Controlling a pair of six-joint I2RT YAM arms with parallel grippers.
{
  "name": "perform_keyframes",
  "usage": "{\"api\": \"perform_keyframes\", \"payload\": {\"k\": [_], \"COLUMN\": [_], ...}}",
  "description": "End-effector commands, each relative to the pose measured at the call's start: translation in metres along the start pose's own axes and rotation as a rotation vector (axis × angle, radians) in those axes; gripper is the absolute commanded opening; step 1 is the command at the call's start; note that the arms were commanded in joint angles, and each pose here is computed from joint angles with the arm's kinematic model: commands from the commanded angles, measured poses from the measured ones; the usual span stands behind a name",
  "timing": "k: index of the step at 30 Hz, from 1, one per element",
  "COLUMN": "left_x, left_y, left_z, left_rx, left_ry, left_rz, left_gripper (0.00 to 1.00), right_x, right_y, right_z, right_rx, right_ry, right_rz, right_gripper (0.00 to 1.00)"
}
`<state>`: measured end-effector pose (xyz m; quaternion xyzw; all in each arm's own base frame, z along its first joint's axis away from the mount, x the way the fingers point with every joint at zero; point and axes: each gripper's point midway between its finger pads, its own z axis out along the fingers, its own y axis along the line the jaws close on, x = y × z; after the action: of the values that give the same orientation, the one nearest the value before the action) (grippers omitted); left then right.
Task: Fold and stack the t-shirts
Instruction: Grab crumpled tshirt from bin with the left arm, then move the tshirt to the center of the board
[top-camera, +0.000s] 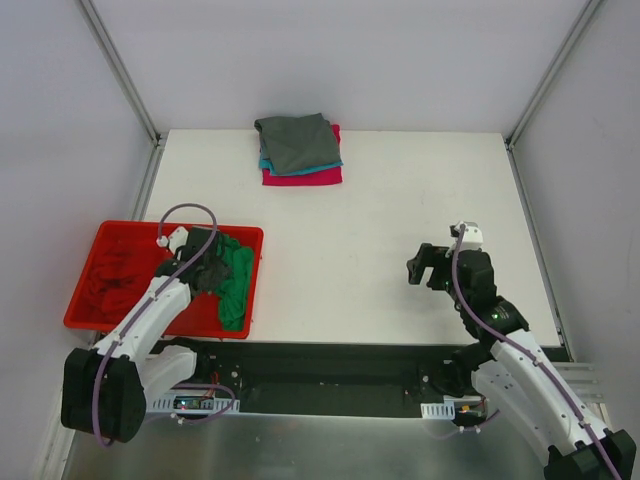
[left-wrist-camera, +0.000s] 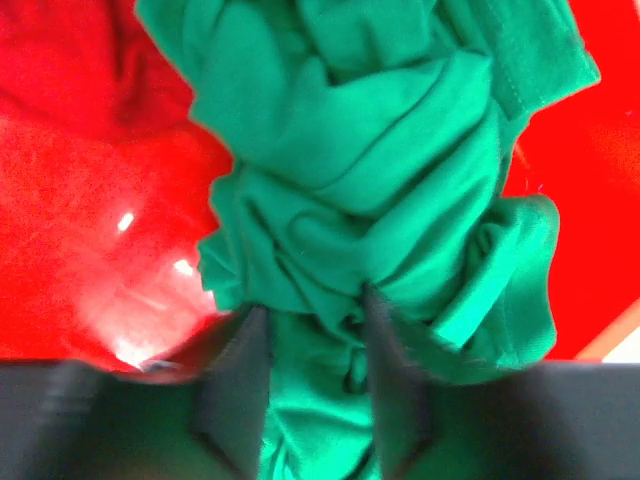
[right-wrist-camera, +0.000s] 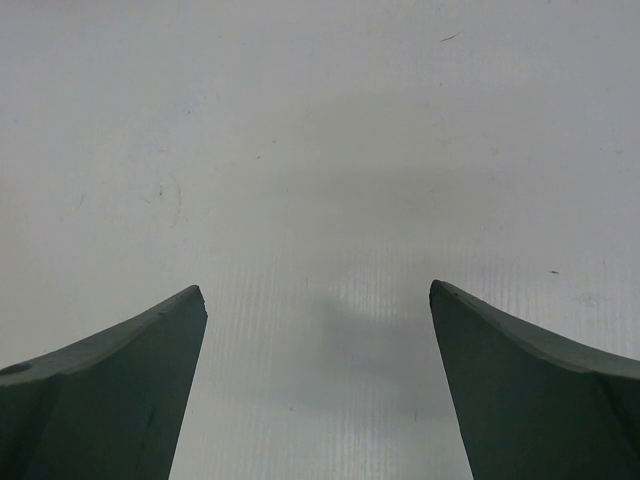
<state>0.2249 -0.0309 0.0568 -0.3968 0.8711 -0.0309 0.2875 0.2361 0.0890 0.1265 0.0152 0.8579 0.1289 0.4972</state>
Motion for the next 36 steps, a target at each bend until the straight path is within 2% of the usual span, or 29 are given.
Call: {"api": "perform_keyframes", "payload": {"k": [1, 2, 7, 10, 13, 17, 20, 24, 29, 33, 35, 36], "left_x": [0.010, 0.009, -0.024, -0.057, -0.086, -0.103, -0.114, -0.113, -0.064, -0.027, -0.014, -0.008], "left_y": [-0.023, -0.027, -0.055, -0.076, -0.102, -0.147, -0.176, -0.228, -0.291, -0.329, -0.343, -0.348], "left_z": [0.001, -0.002, -0.045, -0.096, -0.162, -0.260, -0.300, -0.331, -0.354, -0.339, -0.320, -0.303], "left_rx": [0.097, 0.117, 0.301, 0.469, 0.666, 1.001, 1.149, 1.318, 1.470, 1.512, 1.472, 1.426], "left_ry": [0.080, 0.083, -0.040, -0.172, -0.281, -0.331, -0.340, -0.222, -0.040, 0.149, 0.206, 0.222], "left_rz": [0.004, 0.010, -0.008, -0.042, 0.009, 0.135, 0.186, 0.286, 0.473, 0.564, 0.566, 0.570], "left_gripper": [0.11, 0.00, 0.00, 0.00, 0.00, 0.00, 0.00, 0.00, 0.00, 0.00, 0.00, 0.04], "right_x": [-0.017, -0.017, -0.020, -0.026, -0.032, -0.045, -0.054, -0.058, -0.065, -0.065, -0.065, -0.064], "right_y": [0.005, 0.004, 0.004, -0.004, -0.006, -0.009, -0.010, -0.013, -0.019, -0.026, -0.029, -0.032], "right_z": [-0.005, -0.006, -0.008, -0.012, -0.015, -0.024, -0.034, -0.044, -0.051, -0.053, -0.055, -0.055], "right_rx": [-0.017, -0.011, -0.014, 0.028, 0.037, 0.034, 0.014, -0.007, -0.006, 0.018, 0.041, 0.056], "right_ry": [-0.045, -0.049, -0.061, -0.098, -0.148, -0.252, -0.351, -0.436, -0.532, -0.553, -0.547, -0.538], "right_rz": [0.008, 0.010, 0.014, 0.035, 0.067, 0.122, 0.158, 0.176, 0.212, 0.238, 0.238, 0.235], "right_gripper": [0.96, 0.96, 0.96, 0.96, 0.96, 0.96, 0.96, 0.96, 0.96, 0.96, 0.96, 0.96]}}
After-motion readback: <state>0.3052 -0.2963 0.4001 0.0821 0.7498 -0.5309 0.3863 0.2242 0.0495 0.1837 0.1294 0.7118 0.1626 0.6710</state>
